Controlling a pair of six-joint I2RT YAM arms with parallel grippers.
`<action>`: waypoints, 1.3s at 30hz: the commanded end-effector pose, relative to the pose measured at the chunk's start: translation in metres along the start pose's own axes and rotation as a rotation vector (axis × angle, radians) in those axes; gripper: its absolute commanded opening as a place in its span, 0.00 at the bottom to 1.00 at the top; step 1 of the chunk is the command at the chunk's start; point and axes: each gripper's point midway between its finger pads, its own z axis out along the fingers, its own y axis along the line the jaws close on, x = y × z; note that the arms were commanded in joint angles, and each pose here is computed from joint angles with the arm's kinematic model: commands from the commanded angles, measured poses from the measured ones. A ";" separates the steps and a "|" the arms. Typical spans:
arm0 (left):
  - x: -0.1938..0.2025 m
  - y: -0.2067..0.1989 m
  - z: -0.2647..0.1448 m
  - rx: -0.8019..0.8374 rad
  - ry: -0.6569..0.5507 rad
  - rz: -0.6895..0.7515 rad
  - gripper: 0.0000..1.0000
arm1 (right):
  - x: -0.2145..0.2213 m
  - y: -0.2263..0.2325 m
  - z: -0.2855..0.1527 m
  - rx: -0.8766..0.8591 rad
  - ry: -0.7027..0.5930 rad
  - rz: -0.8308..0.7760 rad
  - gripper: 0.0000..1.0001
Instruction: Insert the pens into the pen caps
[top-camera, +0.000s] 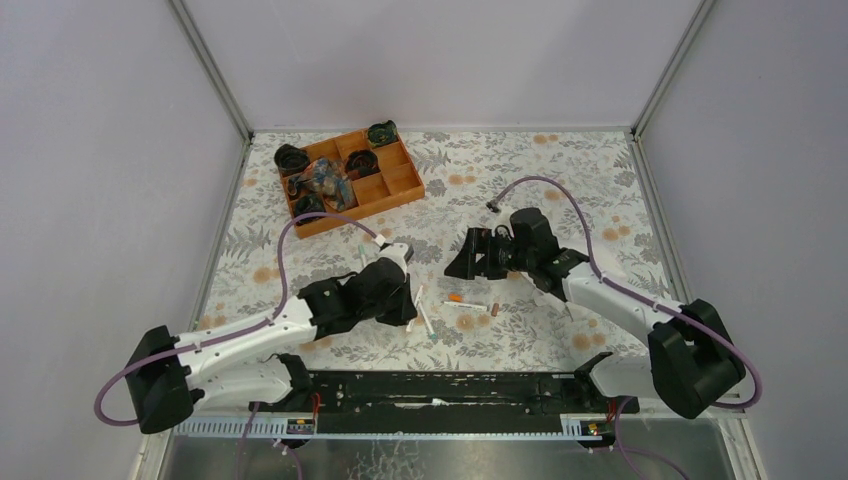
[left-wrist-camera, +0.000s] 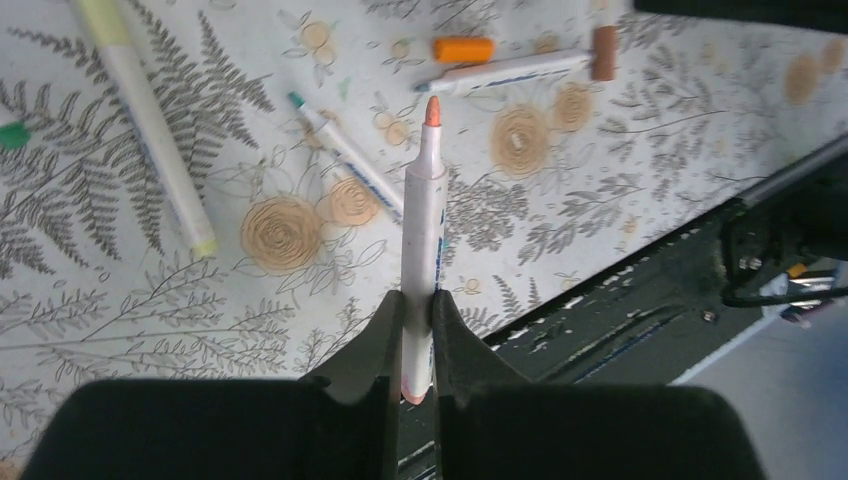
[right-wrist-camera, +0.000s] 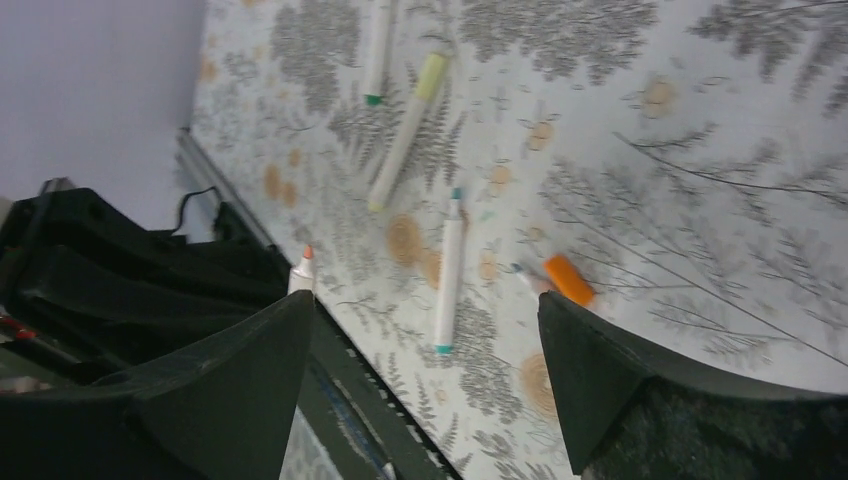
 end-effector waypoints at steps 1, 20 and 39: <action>-0.018 -0.026 -0.011 0.143 -0.099 0.053 0.00 | -0.007 0.055 -0.004 -0.295 0.001 0.044 0.88; -0.017 -0.069 -0.037 0.391 -0.134 0.123 0.00 | 0.025 0.095 -0.009 -0.373 0.035 0.052 0.69; -0.016 -0.073 -0.032 0.406 -0.126 0.106 0.33 | 0.028 0.111 -0.012 -0.441 0.050 0.021 0.00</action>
